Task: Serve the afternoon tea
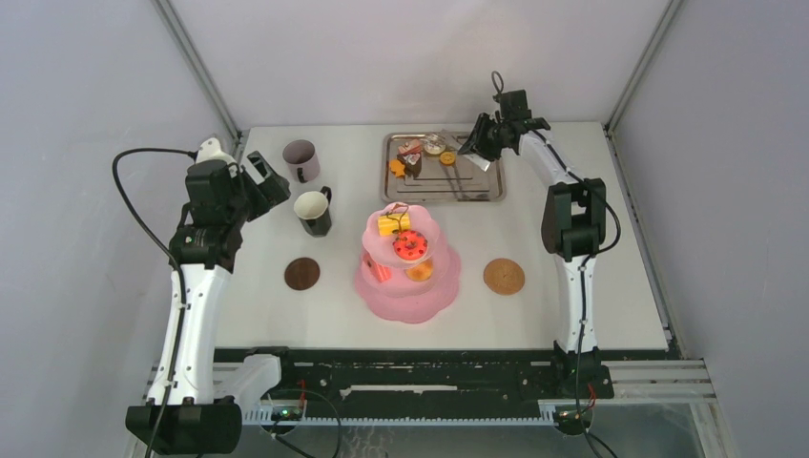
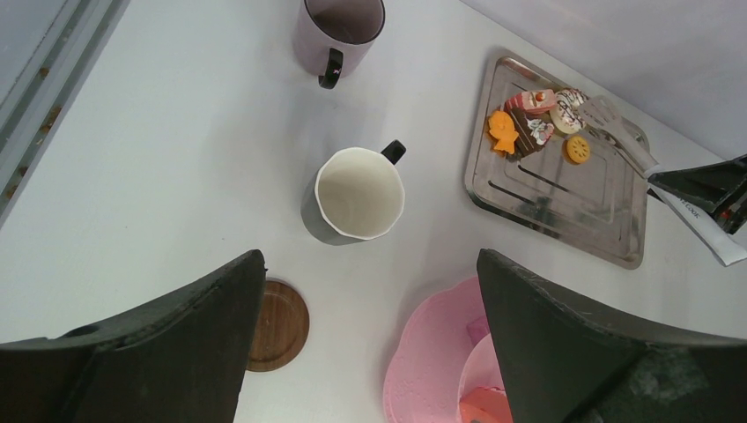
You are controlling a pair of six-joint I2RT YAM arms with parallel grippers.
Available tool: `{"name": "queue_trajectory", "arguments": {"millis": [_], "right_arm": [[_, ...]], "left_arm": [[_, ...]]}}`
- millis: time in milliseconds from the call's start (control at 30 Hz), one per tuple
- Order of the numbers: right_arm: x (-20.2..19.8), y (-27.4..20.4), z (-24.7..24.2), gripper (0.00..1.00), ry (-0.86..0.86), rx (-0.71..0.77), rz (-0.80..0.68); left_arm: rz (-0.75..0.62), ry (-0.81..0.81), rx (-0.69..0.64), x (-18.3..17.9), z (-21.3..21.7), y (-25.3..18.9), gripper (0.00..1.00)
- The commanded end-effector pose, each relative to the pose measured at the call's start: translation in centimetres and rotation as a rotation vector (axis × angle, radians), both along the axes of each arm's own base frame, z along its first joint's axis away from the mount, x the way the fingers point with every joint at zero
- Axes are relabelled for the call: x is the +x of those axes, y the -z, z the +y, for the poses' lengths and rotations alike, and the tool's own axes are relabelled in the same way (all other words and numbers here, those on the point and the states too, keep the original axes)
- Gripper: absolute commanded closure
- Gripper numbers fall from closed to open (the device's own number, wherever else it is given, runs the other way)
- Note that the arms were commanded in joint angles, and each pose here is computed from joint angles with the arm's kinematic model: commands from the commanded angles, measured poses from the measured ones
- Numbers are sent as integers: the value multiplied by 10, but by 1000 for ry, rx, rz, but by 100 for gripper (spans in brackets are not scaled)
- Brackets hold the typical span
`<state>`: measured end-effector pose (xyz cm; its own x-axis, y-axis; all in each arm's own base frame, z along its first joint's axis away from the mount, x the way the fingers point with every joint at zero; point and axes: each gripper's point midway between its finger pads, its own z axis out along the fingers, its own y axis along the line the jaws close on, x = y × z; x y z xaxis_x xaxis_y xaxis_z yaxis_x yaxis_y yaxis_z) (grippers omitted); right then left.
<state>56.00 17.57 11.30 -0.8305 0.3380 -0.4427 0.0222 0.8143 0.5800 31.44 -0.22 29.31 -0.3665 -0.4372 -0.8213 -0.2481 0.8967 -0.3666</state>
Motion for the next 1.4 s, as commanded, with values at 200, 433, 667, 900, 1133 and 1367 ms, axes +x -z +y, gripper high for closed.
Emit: {"name": "queue_trajectory", "arguments": {"millis": [200, 433, 667, 900, 1133, 1367], "right_arm": [[0, -56, -4, 100, 2, 37, -138], [-17, -77, -12, 100, 20, 20, -184], [-45, -90, -19, 100, 28, 4, -199], [-96, -116, -37, 100, 67, -29, -247], [-171, -115, -57, 100, 94, -73, -236], [-256, -97, -69, 100, 114, -95, -199]], "left_arm": [[-98, -9, 12, 2, 4, -30, 6], [-124, -3, 14, -6, 3, -38, 6], [-152, 14, 6, -15, -1, -45, 6], [-169, 44, -16, -23, -8, -47, 6], [-189, 81, -39, -35, -16, -45, 6], [-214, 110, -44, -45, -21, -48, 6]]}}
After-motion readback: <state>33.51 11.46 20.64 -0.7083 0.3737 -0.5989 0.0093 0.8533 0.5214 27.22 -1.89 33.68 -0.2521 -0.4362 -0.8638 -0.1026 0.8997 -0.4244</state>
